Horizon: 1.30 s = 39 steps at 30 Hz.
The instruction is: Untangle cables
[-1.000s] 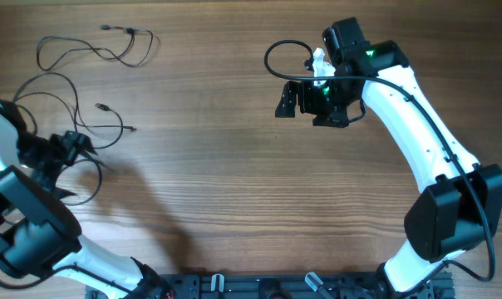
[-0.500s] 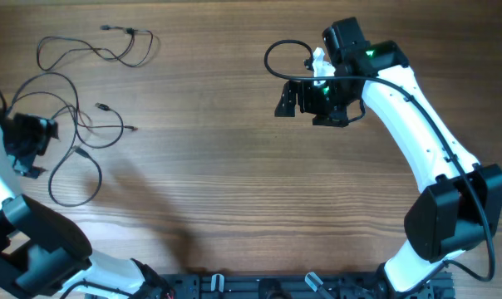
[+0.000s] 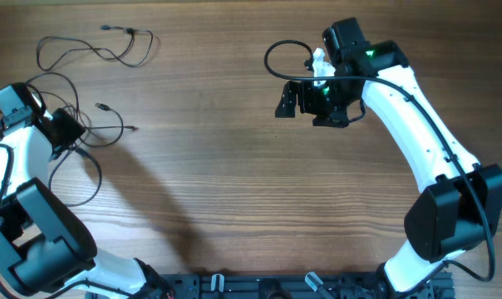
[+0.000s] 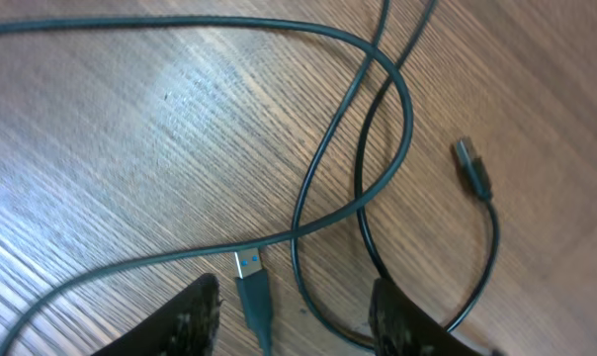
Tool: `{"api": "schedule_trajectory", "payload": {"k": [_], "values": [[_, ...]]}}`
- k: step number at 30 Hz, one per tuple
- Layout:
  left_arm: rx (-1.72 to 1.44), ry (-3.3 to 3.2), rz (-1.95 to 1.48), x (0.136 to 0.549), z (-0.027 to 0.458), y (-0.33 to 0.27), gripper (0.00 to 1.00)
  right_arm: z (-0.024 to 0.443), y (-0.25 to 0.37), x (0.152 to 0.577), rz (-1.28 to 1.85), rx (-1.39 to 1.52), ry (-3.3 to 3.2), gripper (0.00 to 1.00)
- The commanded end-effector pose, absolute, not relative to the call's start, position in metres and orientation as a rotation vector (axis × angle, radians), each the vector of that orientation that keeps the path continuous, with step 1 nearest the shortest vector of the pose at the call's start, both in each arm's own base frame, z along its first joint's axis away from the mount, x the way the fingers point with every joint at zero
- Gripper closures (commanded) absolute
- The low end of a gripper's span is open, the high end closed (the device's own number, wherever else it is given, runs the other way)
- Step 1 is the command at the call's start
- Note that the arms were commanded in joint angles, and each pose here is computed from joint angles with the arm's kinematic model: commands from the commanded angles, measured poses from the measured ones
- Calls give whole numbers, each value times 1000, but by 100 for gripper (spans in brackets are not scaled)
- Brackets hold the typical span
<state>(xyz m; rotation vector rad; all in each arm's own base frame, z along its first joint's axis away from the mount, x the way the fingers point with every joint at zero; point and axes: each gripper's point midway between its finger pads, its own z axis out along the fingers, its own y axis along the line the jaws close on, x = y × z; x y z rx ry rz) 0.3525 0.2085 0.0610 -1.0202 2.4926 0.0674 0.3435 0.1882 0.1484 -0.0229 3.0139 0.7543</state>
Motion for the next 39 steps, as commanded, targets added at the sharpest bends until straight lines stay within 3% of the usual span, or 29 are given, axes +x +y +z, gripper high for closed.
{"api": "schedule_trajectory", "payload": {"k": [1,4,8,11,12,16,23,28,30,35,39], "values": [[-777,2622,131,347,49,207,50,145,191,342,765,-21,3025,0],[-674,2707,138,342,31,205,45,145,190,340,763,-18,3035,0],[-619,2714,153,348,18,211,45,143,186,341,721,-13,3038,0],[-579,2634,189,366,27,221,66,142,184,343,700,-9,3034,0],[-567,2620,159,370,28,218,67,142,185,344,702,-10,3029,0],[-551,2631,75,375,14,209,68,142,185,346,705,1,3023,0],[-480,2654,33,377,6,203,59,143,186,347,709,25,3020,0],[-470,2620,51,384,10,207,78,142,185,346,707,27,3028,0],[-470,2617,53,384,10,208,96,142,185,344,704,30,3037,0],[-548,2613,28,379,18,204,96,142,185,343,703,28,3038,0],[-838,2365,-27,390,84,209,96,143,185,346,707,23,3026,1]]}}
